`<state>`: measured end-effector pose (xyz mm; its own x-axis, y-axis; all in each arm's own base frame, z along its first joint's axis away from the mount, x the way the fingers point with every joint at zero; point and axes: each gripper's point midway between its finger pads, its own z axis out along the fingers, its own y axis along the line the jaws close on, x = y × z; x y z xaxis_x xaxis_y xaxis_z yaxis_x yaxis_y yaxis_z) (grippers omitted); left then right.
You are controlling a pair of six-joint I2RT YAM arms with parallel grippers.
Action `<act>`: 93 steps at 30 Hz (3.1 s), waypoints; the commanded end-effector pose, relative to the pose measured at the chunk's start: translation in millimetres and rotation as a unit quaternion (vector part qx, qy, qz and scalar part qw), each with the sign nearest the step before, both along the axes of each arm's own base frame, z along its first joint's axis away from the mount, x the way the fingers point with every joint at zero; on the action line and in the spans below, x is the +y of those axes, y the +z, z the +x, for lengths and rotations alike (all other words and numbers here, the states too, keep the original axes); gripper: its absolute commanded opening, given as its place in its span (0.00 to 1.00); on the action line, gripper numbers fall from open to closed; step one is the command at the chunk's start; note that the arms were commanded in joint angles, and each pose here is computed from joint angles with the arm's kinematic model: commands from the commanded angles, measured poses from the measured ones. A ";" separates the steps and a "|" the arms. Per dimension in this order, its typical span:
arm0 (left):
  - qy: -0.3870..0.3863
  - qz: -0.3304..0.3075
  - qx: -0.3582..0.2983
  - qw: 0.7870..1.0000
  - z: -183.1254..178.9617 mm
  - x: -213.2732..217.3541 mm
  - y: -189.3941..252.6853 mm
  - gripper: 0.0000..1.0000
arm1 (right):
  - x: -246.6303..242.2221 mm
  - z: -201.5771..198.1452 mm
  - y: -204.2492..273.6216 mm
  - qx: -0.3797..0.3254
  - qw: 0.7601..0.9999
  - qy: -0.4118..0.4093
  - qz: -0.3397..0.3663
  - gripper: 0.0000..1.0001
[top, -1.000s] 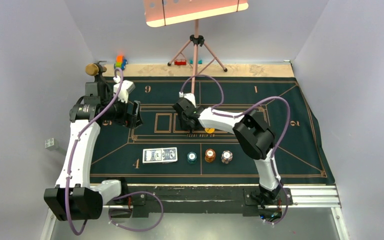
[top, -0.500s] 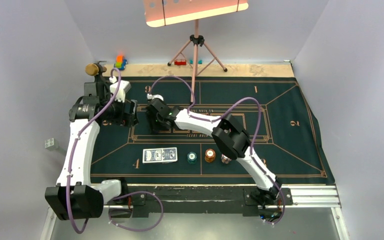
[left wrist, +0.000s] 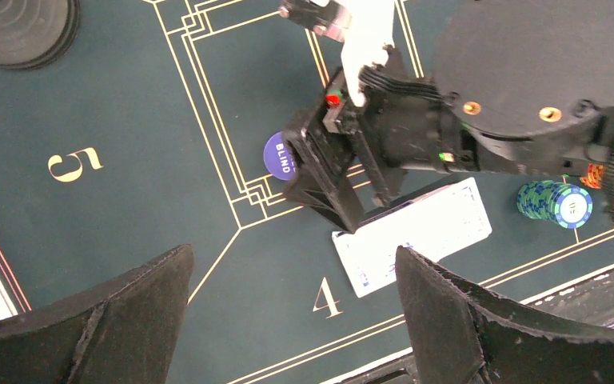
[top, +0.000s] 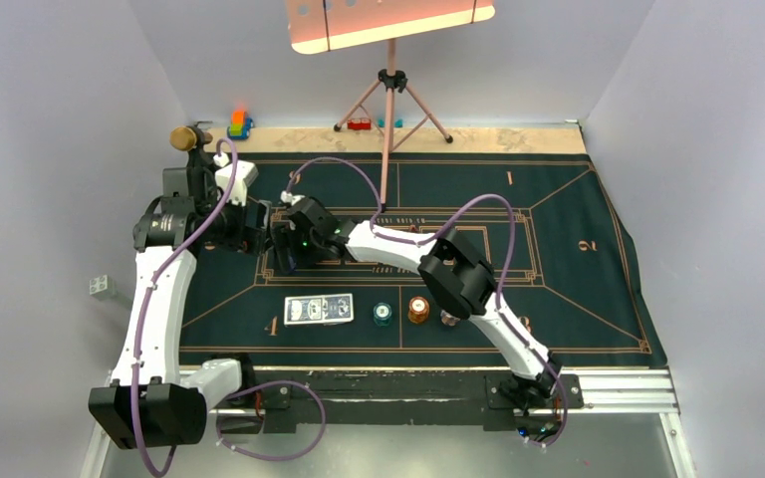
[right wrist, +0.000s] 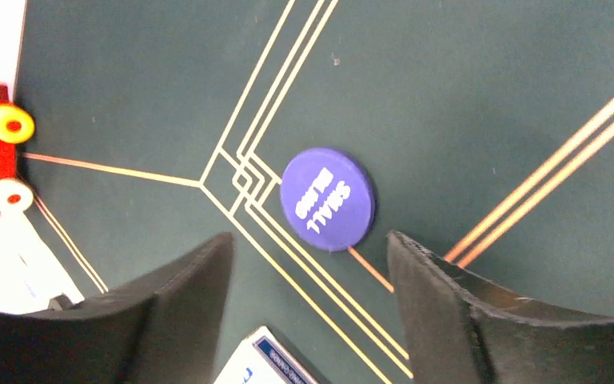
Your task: Distribute texas hold em gaming equipment
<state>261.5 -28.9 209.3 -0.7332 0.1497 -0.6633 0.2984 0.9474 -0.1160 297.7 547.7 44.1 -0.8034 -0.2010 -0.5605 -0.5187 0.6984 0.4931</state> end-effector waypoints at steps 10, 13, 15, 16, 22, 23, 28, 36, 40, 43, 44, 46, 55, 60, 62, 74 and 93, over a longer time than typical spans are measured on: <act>-0.006 -0.002 -0.001 1.000 0.4 0.0 -0.4 1.00 | -122.4 38.1 91.9 -0.115 0.986 -0.103 -0.059 0.86; -0.009 0.000 -0.005 1.000 1.6 0.1 1.7 1.00 | -180.0 40.8 81.8 -0.130 0.969 -0.166 -0.130 0.86; -0.012 0.001 -0.007 1.000 2.4 0.1 2.8 1.00 | -218.0 36.8 66.0 -0.118 0.958 -0.203 -0.161 0.87; -0.013 0.001 -0.008 1.000 2.7 -0.1 3.4 1.00 | -237.7 30.9 52.0 -0.107 0.954 -0.217 -0.177 0.88; -0.018 -0.005 -0.009 1.000 4.1 -2.4 3.4 1.00 | -293.0 13.5 25.4 -0.093 0.940 -0.260 -0.201 0.93; -0.018 -0.005 -0.009 1.000 4.1 -2.7 3.4 1.00 | -295.8 12.0 20.7 -0.090 0.939 -0.260 -0.208 0.93; -0.018 -0.010 -0.006 1.000 2.4 -4.2 3.5 1.00 | -305.2 14.7 9.2 -0.083 0.933 -0.269 -0.223 0.95; -0.022 -0.014 -0.007 1.000 2.9 -5.7 3.0 1.00 | -313.8 30.1 -5.0 -0.077 0.931 -0.278 -0.223 0.92; -0.023 -0.013 -0.005 1.000 4.2 -5.6 2.6 1.00 | -316.0 36.8 -13.8 -0.075 0.929 -0.277 -0.234 0.88; -0.025 -0.015 -0.006 1.000 4.3 -6.5 3.2 1.00 | -315.2 38.4 -16.8 -0.076 0.928 -0.275 -0.239 0.86; -0.028 -0.017 -0.004 0.999 3.5 -7.6 2.7 1.00 | -315.9 38.8 -17.8 -0.076 0.928 -0.275 -0.241 0.86; -0.034 -0.020 -0.004 0.999 3.4 -9.5 0.9 1.00 | -316.6 39.0 -20.8 -0.075 0.927 -0.274 -0.245 0.82; -0.053 -0.029 0.020 0.998 7.0 -14.1 -18.6 1.00 | -346.1 30.6 -32.3 -0.072 0.907 -0.289 -0.298 0.56; -0.057 -0.026 0.012 0.998 6.8 -14.1 -14.8 1.00 | -372.8 26.6 -36.0 -0.048 0.894 -0.317 -0.312 0.45; -0.056 -0.025 0.009 0.998 7.0 -13.5 -12.9 1.00 | -382.6 27.8 -33.3 -0.040 0.891 -0.332 -0.306 0.41; -0.059 -0.016 0.010 0.998 3.4 -11.6 -12.9 1.00 | -416.1 84.8 4.9 -0.047 0.874 -0.390 -0.286 0.30; -0.066 -0.007 0.004 0.998 6.4 -9.6 -14.5 1.00 | -433.3 129.7 56.3 -0.050 0.868 -0.443 -0.218 0.80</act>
